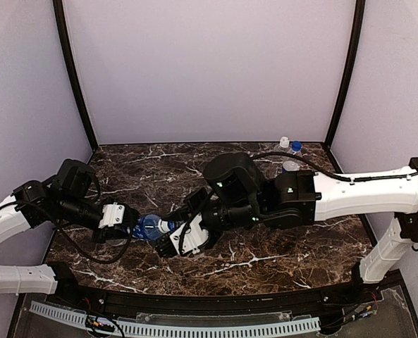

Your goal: Unscrew the bottle caps

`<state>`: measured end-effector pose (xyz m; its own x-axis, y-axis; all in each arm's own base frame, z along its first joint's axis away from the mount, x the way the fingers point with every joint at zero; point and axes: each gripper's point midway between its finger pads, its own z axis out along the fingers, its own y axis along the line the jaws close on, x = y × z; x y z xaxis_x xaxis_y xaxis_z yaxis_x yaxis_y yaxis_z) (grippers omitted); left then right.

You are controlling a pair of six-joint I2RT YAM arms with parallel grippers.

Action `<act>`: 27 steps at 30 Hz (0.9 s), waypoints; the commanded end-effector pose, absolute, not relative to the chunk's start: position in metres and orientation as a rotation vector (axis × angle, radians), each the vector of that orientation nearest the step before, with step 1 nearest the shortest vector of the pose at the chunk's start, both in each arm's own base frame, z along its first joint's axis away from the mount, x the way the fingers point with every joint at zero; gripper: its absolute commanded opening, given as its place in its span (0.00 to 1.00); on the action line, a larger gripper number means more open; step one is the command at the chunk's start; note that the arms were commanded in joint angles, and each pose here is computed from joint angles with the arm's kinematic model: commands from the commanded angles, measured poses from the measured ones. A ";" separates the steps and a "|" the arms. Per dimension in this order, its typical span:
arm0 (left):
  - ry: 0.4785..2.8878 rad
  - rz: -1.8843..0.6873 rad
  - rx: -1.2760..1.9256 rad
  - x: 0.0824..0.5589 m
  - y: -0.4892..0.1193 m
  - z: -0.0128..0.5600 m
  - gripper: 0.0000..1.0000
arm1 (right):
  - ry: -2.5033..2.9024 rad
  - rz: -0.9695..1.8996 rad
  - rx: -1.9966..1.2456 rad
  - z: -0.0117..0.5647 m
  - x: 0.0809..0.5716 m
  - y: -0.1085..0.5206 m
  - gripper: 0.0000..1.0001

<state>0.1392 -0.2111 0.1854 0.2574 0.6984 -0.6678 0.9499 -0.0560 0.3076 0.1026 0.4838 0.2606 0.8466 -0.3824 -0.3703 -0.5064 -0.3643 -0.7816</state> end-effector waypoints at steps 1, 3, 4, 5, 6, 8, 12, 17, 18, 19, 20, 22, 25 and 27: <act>1.561 -0.481 1.864 0.128 -0.202 0.175 0.28 | 0.574 -0.020 -1.968 0.272 0.118 0.469 0.00; 1.564 -0.486 1.869 0.128 -0.202 0.173 0.28 | 0.562 -0.023 -1.963 0.273 0.118 0.468 0.00; 1.565 -0.488 1.867 0.128 -0.202 0.173 0.27 | 0.559 -0.020 -1.961 0.273 0.118 0.469 0.00; 1.565 -0.491 1.866 0.128 -0.203 0.174 0.27 | 0.559 -0.015 -1.960 0.273 0.117 0.470 0.00; 1.560 -0.491 1.860 0.129 -0.204 0.175 0.27 | 0.558 -0.001 -1.959 0.272 0.115 0.471 0.00; 1.549 -0.494 1.842 0.132 -0.207 0.179 0.27 | 0.561 0.024 -1.933 0.275 0.114 0.476 0.06; 1.509 -0.511 1.767 0.137 -0.216 0.201 0.26 | 0.560 0.053 -1.873 0.288 0.114 0.482 0.24; 1.499 -0.521 1.759 0.136 -0.216 0.211 0.26 | 0.557 0.080 -1.842 0.296 0.111 0.481 0.39; 1.495 -0.520 1.760 0.136 -0.216 0.212 0.26 | 0.562 0.078 -1.842 0.295 0.112 0.481 0.41; 1.490 -0.520 1.759 0.136 -0.217 0.212 0.26 | 0.566 0.076 -1.842 0.295 0.112 0.481 0.42; 1.486 -0.523 1.758 0.136 -0.217 0.213 0.26 | 0.569 0.075 -1.843 0.294 0.113 0.481 0.44; 1.487 -0.525 1.753 0.136 -0.218 0.214 0.26 | 0.575 0.080 -1.837 0.296 0.112 0.480 0.59; 1.512 -0.507 1.715 0.143 -0.218 0.217 0.26 | 0.615 0.105 -1.807 0.304 0.114 0.476 0.71; 1.532 -0.486 1.666 0.151 -0.220 0.221 0.26 | 0.661 0.164 -1.771 0.313 0.111 0.471 0.81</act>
<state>0.1411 -0.2169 0.2047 0.2215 0.6660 -0.7123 0.9586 -0.0147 0.2843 0.1109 0.4821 0.2853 0.8741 -0.3502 -0.3367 -0.4365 -0.2619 -0.8607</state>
